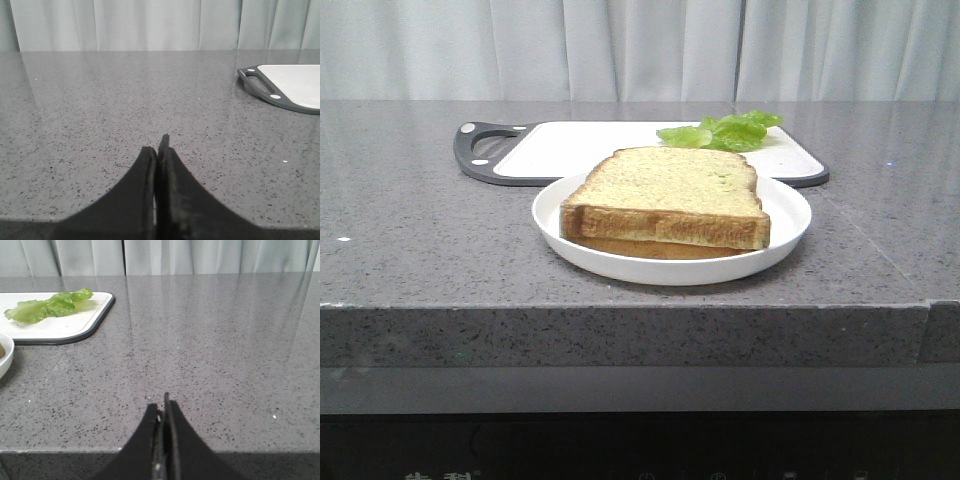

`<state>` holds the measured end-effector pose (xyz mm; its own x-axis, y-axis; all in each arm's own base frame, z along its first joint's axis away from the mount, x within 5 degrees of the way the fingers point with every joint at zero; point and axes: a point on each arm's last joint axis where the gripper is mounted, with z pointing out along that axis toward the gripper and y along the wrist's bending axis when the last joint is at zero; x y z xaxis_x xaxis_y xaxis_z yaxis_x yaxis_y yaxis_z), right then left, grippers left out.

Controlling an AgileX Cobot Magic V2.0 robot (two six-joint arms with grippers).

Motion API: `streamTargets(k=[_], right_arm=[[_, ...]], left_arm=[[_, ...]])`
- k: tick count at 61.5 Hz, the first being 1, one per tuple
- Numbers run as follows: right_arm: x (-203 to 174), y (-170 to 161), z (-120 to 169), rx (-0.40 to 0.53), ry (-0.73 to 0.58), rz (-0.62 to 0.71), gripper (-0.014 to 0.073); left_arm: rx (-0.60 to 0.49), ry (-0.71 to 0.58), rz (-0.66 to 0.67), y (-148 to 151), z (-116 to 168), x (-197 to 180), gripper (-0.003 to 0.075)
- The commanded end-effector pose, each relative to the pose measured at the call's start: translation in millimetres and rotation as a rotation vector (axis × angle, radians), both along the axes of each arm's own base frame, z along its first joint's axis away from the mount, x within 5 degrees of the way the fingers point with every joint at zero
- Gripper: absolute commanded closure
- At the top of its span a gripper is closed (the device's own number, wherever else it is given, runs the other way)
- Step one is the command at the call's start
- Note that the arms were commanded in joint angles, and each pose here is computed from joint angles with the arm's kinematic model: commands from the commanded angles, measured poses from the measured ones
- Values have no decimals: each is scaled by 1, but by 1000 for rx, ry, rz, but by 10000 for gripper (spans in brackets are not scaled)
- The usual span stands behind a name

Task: Left arm grabs bread, right arm adds lettuce

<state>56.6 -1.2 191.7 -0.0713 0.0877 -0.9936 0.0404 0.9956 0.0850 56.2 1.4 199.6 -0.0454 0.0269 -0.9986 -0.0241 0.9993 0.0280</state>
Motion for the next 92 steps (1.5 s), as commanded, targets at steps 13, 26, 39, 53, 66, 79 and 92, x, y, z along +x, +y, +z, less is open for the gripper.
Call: streamTargets(k=[13, 26, 39, 53, 66, 79, 92], right_arm=[[-2, -1, 10, -18, -106, -19, 645], [-2, -1, 10, -18, -106, -19, 645], [-2, -1, 10, -18, -106, -19, 645], [-2, -1, 10, -18, -106, -19, 645], [-2, -1, 10, -18, -106, -19, 645], [-2, -1, 10, -18, -106, -19, 645], [-2, -1, 14, -21, -117, -20, 653]], left_arm=[[-17, -93, 3, 0, 6, -1, 739], [-17, -93, 3, 0, 6, -1, 739], [-17, -93, 3, 0, 6, -1, 739], [-17, -93, 3, 0, 6, -1, 739], [-17, -93, 3, 0, 6, -1, 739], [-17, -100, 3, 0, 7, -1, 739], [-59, -153, 1, 0, 14, -2, 740]])
